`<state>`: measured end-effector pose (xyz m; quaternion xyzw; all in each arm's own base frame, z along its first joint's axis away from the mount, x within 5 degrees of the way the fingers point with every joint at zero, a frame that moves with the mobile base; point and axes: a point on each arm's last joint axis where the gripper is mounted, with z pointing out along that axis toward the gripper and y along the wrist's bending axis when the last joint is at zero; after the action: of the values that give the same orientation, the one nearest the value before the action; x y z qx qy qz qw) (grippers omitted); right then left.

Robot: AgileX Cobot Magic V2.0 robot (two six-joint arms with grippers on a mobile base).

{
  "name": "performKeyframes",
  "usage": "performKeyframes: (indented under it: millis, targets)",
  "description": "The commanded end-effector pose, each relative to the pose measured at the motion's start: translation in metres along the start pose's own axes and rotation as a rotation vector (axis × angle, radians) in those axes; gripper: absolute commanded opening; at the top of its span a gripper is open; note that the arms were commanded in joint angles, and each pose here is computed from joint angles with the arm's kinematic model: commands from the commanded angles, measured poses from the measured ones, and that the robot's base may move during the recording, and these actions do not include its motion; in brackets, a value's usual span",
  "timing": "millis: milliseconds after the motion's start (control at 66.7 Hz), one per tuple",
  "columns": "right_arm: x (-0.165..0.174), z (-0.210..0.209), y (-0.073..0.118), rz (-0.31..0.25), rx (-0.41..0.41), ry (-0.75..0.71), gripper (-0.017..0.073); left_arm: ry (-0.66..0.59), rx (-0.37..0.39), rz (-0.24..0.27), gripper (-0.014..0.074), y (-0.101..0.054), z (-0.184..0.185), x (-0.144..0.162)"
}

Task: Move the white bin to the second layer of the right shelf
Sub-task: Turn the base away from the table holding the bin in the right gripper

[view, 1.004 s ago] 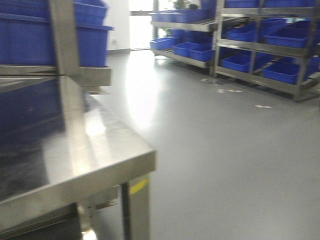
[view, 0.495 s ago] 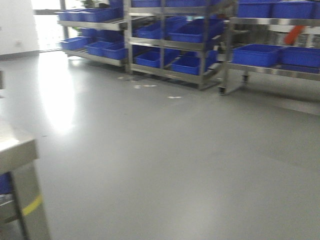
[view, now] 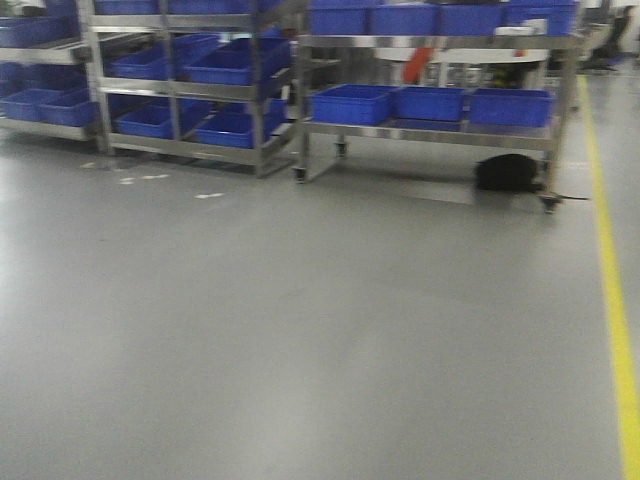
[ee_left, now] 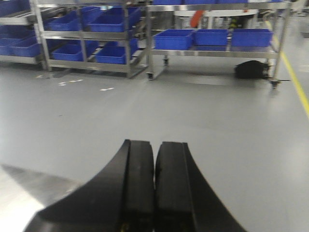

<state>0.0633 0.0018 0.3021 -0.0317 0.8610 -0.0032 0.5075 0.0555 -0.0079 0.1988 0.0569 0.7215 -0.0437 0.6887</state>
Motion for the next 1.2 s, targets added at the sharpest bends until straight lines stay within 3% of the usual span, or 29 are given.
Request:
performKeyframes:
  millis: [0,1184]
  targets:
    - [-0.0167,-0.0056,-0.0009,-0.005,0.009,-0.121,0.0120,-0.065,0.003,-0.003,0.0085,-0.0003,0.0006,0.0037]
    - [-0.0167,-0.0056,-0.0009,-0.005,0.009,-0.121,0.0120,-0.065,0.003,-0.003,0.0085,-0.0003,0.0006,0.0037]
